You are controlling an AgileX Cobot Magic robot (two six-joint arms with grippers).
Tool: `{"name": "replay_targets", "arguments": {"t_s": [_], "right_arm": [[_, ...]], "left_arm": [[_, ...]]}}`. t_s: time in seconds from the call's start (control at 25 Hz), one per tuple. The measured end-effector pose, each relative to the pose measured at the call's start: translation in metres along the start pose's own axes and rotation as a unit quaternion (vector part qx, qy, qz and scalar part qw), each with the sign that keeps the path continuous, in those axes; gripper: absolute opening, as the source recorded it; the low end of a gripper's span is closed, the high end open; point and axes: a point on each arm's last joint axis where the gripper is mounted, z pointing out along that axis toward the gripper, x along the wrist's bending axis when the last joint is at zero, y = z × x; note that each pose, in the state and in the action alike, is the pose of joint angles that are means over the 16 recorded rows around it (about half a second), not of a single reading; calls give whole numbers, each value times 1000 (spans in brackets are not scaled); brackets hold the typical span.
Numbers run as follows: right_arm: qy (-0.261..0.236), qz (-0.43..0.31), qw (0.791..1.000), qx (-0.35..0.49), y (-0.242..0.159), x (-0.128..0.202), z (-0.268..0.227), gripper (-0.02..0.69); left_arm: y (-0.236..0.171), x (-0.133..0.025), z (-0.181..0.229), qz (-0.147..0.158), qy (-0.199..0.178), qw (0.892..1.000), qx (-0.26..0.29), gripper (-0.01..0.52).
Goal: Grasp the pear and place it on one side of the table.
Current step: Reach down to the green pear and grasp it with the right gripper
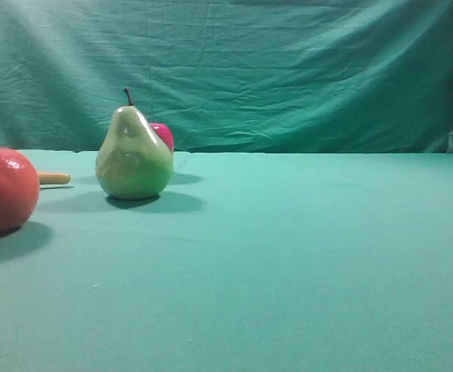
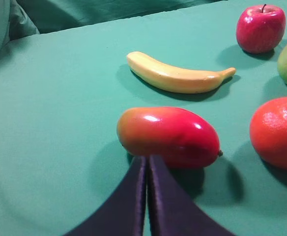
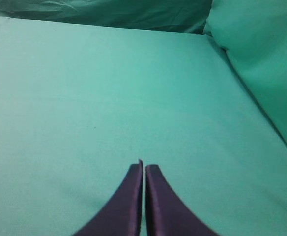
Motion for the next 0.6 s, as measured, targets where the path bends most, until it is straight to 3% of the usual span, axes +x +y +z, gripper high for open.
{"name": "replay_targets", "arguments": {"t_s": [0.6], "right_arm": [[0,-1,1000,0,0,0,0,0]], "left_arm": [[0,0,0,0,0,1000,0,0]]}}
